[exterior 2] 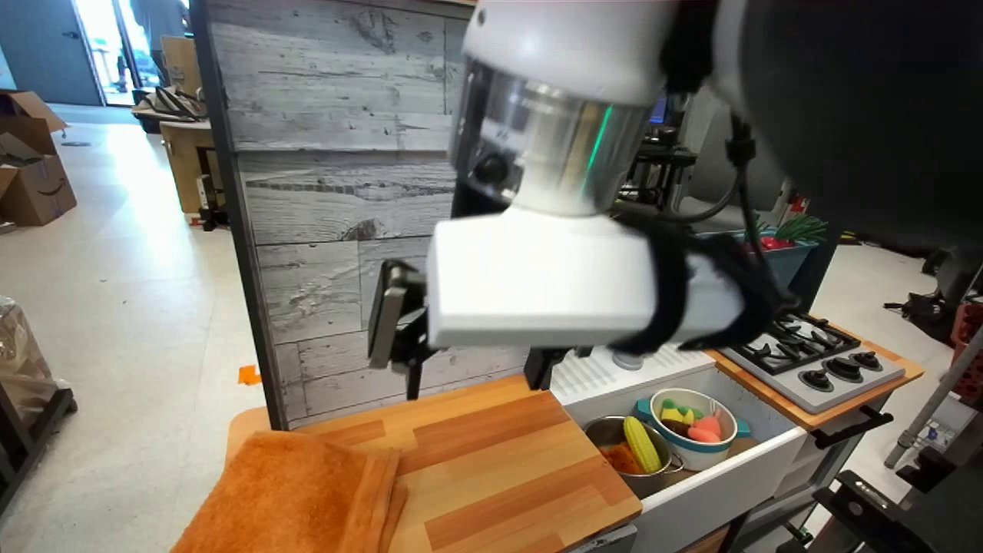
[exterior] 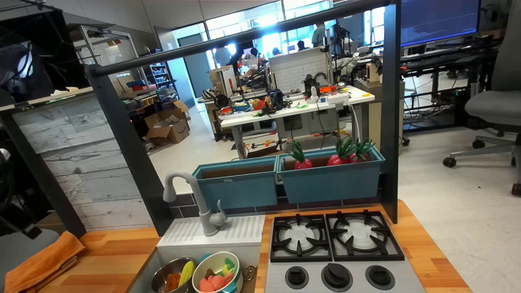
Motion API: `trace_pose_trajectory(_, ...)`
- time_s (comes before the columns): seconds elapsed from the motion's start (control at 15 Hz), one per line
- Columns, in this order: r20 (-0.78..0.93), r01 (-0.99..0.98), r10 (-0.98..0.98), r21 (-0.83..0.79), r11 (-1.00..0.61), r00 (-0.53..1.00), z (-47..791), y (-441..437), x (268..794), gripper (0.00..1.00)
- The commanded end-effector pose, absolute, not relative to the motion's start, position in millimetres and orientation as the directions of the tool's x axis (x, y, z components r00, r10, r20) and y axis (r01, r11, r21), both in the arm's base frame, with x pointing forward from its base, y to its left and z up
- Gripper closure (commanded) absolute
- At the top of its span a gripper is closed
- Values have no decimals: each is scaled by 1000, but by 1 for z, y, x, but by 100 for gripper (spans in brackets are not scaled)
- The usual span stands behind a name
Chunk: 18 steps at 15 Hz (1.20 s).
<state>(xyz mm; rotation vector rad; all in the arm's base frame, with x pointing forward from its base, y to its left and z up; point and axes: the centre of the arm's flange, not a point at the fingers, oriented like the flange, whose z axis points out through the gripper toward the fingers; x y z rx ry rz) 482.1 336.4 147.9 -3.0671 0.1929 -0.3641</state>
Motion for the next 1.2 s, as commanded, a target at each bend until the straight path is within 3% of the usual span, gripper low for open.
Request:
trace_pose_trajectory(0.0,225,-119,-129,-60,-991,966,136,344,484,0)
trace_pose_trajectory(0.2,226,-123,-133,-59,-991,965,127,347,491,0)
trace_pose_trajectory(0.6,73,167,156,-189,-968,985,121,321,533,0)
trace_pose_trajectory(0.8,-88,161,180,-189,-969,980,110,333,557,0)
trace_pose_trajectory(0.87,-2,156,159,-197,-968,987,118,313,527,0)
trace_pose_trajectory(1.13,-13,155,161,-200,-967,987,111,312,531,0)
